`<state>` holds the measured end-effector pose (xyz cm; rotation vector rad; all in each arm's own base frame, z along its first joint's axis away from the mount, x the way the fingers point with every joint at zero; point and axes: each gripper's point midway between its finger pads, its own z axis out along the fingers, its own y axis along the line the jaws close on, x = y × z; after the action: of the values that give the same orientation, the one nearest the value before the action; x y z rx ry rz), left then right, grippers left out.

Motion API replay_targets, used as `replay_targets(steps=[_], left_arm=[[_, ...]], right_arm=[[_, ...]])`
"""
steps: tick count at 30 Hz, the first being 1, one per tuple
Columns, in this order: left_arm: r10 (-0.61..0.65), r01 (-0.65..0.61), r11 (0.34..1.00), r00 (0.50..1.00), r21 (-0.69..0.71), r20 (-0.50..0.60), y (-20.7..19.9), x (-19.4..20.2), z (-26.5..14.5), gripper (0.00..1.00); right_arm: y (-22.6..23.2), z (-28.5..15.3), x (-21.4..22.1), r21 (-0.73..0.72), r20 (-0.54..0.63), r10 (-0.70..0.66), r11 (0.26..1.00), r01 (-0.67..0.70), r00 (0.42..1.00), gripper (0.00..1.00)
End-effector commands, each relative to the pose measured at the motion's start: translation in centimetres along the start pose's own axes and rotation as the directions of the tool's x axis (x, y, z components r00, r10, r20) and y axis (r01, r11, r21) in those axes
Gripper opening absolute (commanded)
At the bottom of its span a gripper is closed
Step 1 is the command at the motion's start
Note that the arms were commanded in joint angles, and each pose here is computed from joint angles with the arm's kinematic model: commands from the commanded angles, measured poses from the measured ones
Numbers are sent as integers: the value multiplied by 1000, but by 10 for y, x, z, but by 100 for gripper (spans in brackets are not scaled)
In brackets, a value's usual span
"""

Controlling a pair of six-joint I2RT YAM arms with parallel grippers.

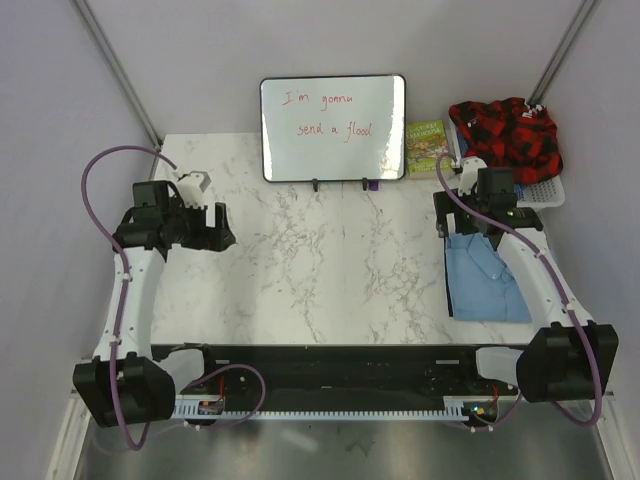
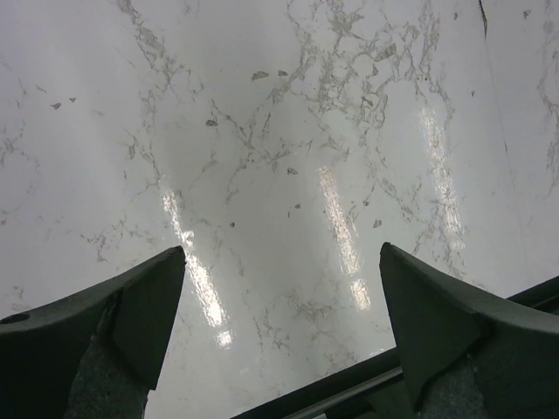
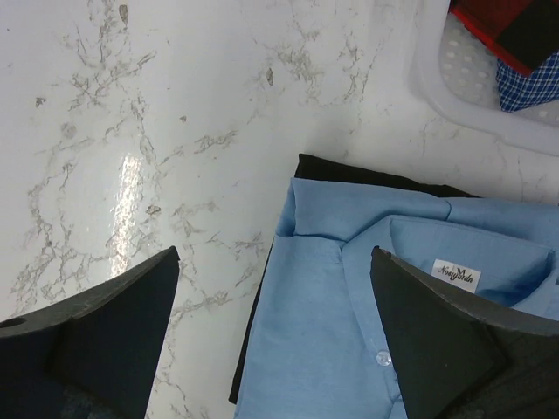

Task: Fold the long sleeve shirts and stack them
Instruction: Grab the shirt from the pile

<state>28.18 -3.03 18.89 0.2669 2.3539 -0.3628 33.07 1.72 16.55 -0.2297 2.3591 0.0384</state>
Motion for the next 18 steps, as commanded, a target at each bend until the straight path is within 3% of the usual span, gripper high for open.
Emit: replay_targets(steps=[1,6,10,14,15,17,18], left_arm=[[55,-52,998,994,-32,91,2,-30,-16,99],[42,-39,999,993,-31,114,1,-44,-18,99],[47,-47,999,989,-7,138,-2,-56,-20,99],[74,-83,996,978,36,194,-12,-72,-26,99],[86,-97,994,974,44,209,-14,-77,-28,99],[100,-122,989,969,87,227,-22,-82,-29,99],[106,-131,987,966,93,237,-24,-85,-32,99]], right_arm=[[0,-5,-28,-11,60,-7,1000,8,998,98],[-15,-5,-54,19,89,-30,999,28,996,98],[-62,5,-90,91,94,-29,996,20,995,98],[-128,-1,-155,217,202,-30,976,-14,979,98],[-141,18,-157,229,182,-23,973,-19,983,98],[-172,17,-186,283,239,-48,959,-23,970,98],[-184,42,-183,287,208,-35,958,-27,978,98]])
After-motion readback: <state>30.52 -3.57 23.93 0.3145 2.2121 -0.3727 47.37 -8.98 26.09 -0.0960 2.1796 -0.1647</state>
